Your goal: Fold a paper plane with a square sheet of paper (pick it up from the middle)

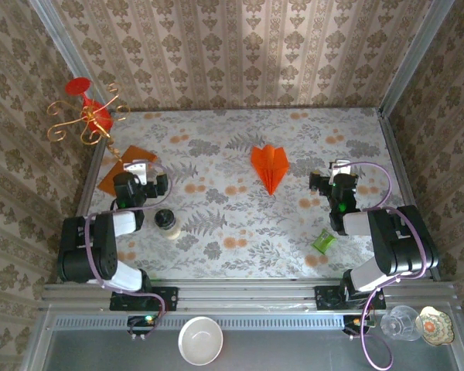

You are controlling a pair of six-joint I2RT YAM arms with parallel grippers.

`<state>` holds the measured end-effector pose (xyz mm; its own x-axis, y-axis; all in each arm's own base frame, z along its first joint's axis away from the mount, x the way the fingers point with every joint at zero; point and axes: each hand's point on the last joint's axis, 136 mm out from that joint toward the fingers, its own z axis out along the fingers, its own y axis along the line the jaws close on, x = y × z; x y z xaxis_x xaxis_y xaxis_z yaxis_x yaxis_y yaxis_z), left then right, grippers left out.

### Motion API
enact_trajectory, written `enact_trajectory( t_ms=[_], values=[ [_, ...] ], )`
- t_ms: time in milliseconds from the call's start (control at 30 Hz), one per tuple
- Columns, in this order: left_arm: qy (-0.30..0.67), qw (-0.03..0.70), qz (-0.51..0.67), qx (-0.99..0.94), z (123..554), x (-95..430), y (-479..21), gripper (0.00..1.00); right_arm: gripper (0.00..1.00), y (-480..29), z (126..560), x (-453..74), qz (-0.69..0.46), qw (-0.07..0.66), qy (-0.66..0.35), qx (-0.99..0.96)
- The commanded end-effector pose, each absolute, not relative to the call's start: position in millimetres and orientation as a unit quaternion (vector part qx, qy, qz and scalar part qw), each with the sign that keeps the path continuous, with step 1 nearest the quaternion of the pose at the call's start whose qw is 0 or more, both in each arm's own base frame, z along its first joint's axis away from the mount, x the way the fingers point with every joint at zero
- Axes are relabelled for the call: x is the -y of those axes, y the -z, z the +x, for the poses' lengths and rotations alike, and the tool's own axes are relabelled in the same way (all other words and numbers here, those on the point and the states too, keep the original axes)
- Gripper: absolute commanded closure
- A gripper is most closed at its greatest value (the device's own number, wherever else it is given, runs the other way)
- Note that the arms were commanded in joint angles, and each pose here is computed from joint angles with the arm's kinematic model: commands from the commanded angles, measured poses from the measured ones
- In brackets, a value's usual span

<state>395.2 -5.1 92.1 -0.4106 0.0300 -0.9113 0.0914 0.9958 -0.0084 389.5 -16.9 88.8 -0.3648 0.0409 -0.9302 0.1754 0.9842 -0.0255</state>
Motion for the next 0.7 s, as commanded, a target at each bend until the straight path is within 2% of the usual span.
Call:
enact_trajectory(
  t_ms=[0,100,200,667],
  values=[
    [0.022,0.569,0.049,-0.82,401.8,5.1,-104.7,0.0,0.0,-99.3,395.8,20.2,0.07,0.576,0.063,-0.812],
    [-0.012,0.557,0.043,-0.83,402.2,3.9,-96.0,0.0,0.0,-99.4,396.5,20.1,0.07,0.575,0.063,-0.812],
    [-0.044,0.577,0.028,-0.815,400.8,-2.0,-97.0,0.0,0.0,-99.7,396.5,20.1,0.07,0.576,0.063,-0.812],
    [-0.046,0.574,0.03,-0.817,400.2,-0.6,-95.6,0.0,0.0,-99.4,396.3,20.1,0.07,0.575,0.063,-0.813]
  ],
)
